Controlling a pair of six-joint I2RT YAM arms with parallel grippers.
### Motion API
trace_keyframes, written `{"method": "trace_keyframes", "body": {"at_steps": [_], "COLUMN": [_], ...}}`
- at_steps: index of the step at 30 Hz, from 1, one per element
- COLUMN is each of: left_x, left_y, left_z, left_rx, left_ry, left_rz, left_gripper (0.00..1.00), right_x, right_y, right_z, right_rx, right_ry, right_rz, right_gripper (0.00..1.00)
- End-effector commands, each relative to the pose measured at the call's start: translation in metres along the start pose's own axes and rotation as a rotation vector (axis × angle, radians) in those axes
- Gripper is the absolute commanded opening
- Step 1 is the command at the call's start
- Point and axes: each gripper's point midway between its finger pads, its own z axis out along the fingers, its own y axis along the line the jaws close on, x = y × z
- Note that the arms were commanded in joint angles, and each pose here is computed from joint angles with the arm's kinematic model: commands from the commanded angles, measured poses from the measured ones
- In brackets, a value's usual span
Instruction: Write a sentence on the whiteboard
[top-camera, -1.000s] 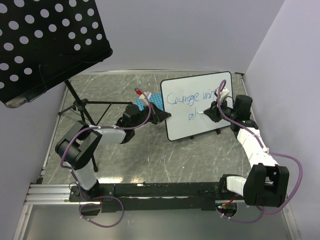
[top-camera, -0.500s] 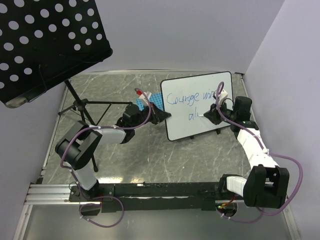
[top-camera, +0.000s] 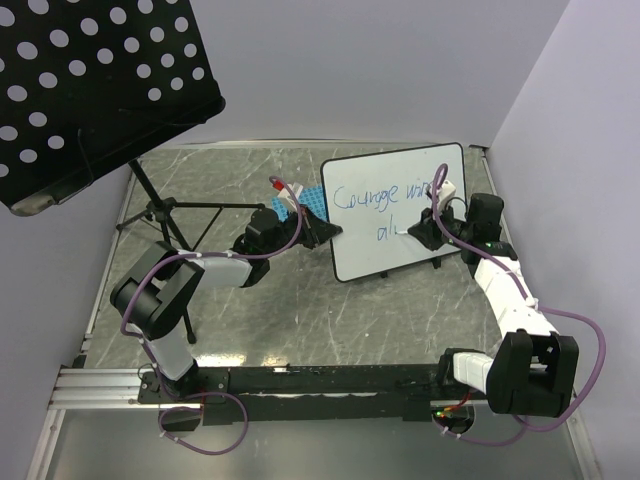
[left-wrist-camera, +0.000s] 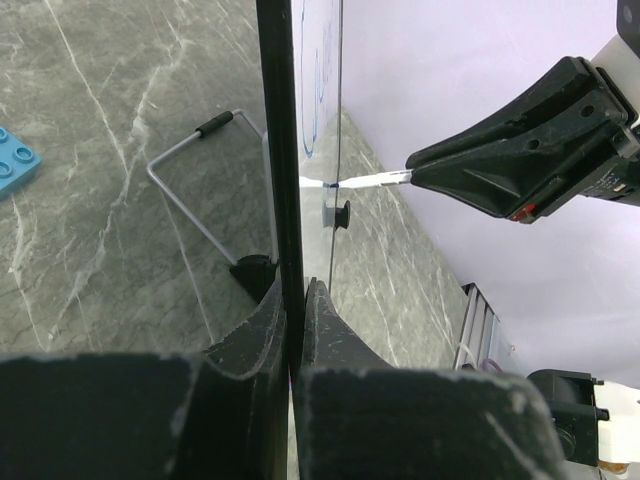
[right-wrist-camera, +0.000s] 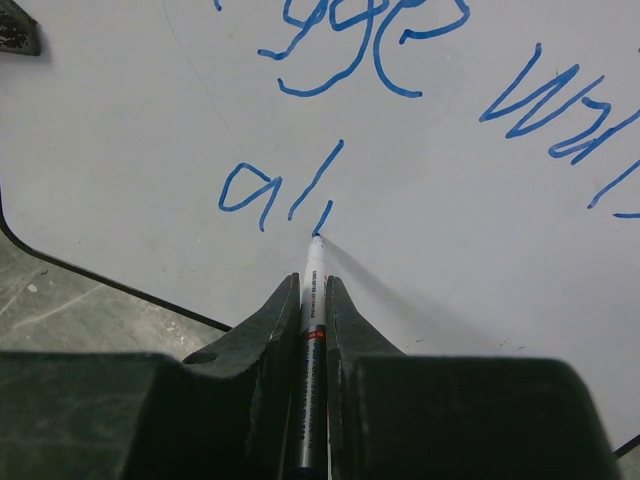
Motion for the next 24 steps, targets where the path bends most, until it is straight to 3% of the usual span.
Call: {"method": "trace_keyframes", "body": {"at_steps": [1,11,24], "left_x": [0.004,0.004,0.004], "left_y": [-0.014,-0.014,-0.014], "left_z": [-0.001,-0.001,-0.003], "left_rx": [0.069,0.069,0.068], "left_ry": [0.014,0.016,0.015], "left_rz": [0.092,0.093,0.096], "left_gripper": [0.01,0.01,0.01], "right_x": [-0.026,-0.043,-0.014], "right_y": [-0.017,-0.031,-0.018], "right_z": [-0.002,0.001,-0.002], "right_rx": [0.05,0.073,0.038], "right_ry": [-0.063,-0.094,-0.026], "right_rz": [-0.035,-0.024,-0.019], "right_gripper": [0.0,0.0,0.0]}}
